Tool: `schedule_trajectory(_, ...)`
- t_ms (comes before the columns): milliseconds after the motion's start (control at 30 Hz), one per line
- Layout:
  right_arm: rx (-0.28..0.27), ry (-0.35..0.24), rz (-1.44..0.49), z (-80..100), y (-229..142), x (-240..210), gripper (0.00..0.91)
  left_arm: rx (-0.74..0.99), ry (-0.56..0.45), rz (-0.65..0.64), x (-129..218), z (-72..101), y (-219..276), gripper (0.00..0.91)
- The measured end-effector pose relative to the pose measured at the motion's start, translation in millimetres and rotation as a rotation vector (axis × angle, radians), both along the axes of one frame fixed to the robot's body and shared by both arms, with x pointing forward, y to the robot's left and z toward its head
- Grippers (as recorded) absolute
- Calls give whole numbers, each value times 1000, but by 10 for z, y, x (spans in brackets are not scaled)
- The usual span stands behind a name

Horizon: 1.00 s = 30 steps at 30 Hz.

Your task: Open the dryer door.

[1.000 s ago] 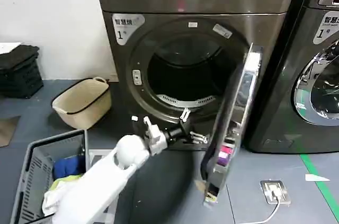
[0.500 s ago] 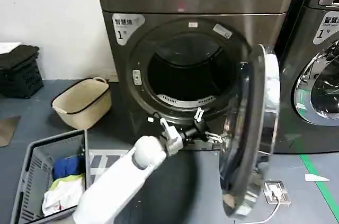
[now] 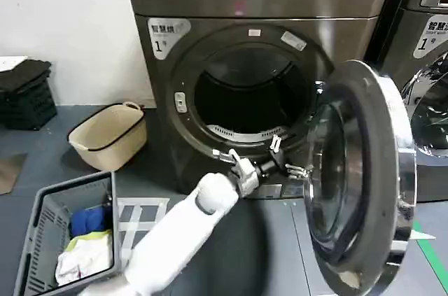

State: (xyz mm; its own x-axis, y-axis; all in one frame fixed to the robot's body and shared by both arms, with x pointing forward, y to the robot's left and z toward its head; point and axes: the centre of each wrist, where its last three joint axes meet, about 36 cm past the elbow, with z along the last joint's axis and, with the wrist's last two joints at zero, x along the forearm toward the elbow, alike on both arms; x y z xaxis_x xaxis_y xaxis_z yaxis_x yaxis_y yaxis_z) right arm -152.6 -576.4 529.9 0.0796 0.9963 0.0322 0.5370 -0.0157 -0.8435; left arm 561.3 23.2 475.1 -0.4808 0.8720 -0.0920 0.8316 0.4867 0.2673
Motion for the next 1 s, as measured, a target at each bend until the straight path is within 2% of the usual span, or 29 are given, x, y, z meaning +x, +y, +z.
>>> schedule_trajectory(633,16,-16,25,-71,91,158,907,-7,28,4,264,54,-701,907)
schedule_trajectory(1000,21,-20,31,-93,111,195,907,51,51,70,562,-11,-559,907)
